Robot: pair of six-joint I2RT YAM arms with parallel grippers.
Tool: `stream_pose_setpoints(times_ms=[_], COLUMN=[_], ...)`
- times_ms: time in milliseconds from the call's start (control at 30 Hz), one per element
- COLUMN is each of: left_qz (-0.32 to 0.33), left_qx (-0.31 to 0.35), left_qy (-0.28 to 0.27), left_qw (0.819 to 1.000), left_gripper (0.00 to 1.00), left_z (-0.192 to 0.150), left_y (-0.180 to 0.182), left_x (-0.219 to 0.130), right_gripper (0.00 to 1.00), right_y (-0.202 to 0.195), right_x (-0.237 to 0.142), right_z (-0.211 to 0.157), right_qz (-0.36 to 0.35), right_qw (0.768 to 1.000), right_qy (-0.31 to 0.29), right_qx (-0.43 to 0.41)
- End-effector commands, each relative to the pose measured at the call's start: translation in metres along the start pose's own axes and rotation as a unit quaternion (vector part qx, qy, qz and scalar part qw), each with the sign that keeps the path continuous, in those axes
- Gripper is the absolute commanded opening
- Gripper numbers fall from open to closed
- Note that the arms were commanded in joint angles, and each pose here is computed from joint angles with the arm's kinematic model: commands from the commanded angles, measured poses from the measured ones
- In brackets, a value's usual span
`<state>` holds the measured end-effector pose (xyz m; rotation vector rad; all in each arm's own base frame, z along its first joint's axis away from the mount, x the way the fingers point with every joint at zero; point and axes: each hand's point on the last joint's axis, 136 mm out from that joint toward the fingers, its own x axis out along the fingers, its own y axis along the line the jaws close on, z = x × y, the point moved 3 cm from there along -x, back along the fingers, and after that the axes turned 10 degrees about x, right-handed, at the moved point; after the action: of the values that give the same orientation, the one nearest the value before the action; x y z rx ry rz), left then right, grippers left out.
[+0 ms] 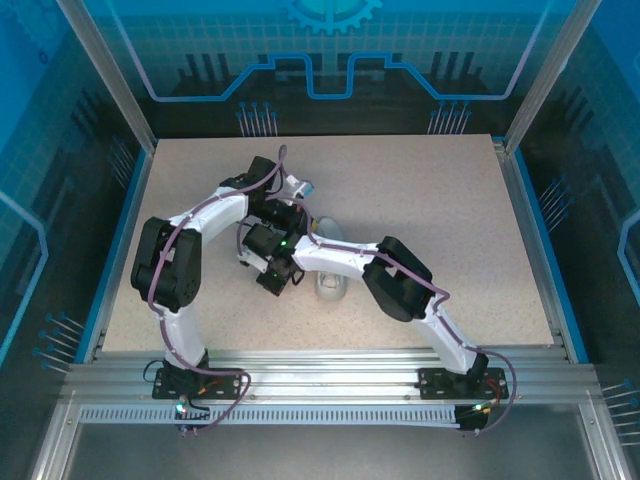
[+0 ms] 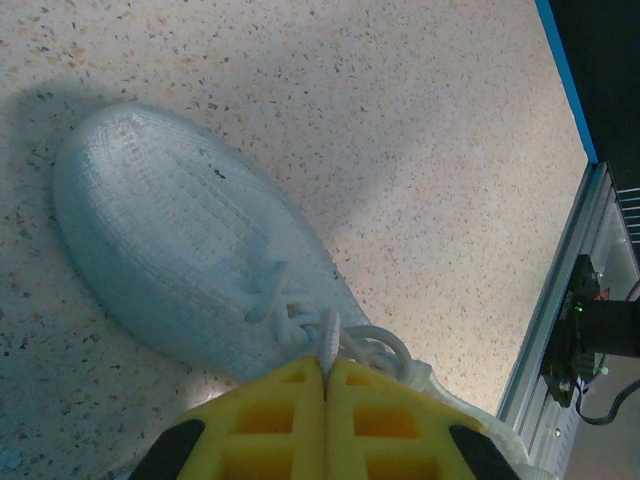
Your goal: Tie the shoes
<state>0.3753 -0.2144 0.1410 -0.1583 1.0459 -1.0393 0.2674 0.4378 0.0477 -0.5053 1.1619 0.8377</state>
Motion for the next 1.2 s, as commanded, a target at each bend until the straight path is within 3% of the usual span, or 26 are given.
stream_pose_setpoints(times_ms=[0, 333, 600, 967, 1167], left_qz=[0.006, 0.008, 0.014, 0.025, 0.027], left_qx=[0.002, -0.001, 0.004, 0.015, 0.03], left_qy=[-0.003, -0.024, -0.049, -0.095, -0.093], left_qw=[1.0, 1.0, 0.999, 0.995, 0.995], left_gripper=[0.0, 0.0, 0.0, 0.0, 0.0], left_z=[0.006, 0.011, 0.014, 0.015, 0.011], left_y=[-0.005, -0.007, -0.011, -0.016, -0.025], left_x=[-0.004, -0.006, -0.011, -0.016, -0.004], right_gripper=[0.0, 0.0, 0.0, 0.0, 0.0], right_y=[0.001, 0.018, 0.027, -0.003, -0.039], right_x=[-0.01, -0.069, -0.102, -0.155, -0.176], right_z=[-0.031, -0.018, -0.011, -0.022, -0.039], right_qz=[-0.006, 0.004, 0.036, 0.062, 0.095], right_qw=[0.999, 0.992, 0.982, 0.966, 0.944], right_qy=[0.036, -0.093, -0.173, -0.248, -0.282], right_qx=[-0.033, -0.084, -0.072, 0.041, 0.146])
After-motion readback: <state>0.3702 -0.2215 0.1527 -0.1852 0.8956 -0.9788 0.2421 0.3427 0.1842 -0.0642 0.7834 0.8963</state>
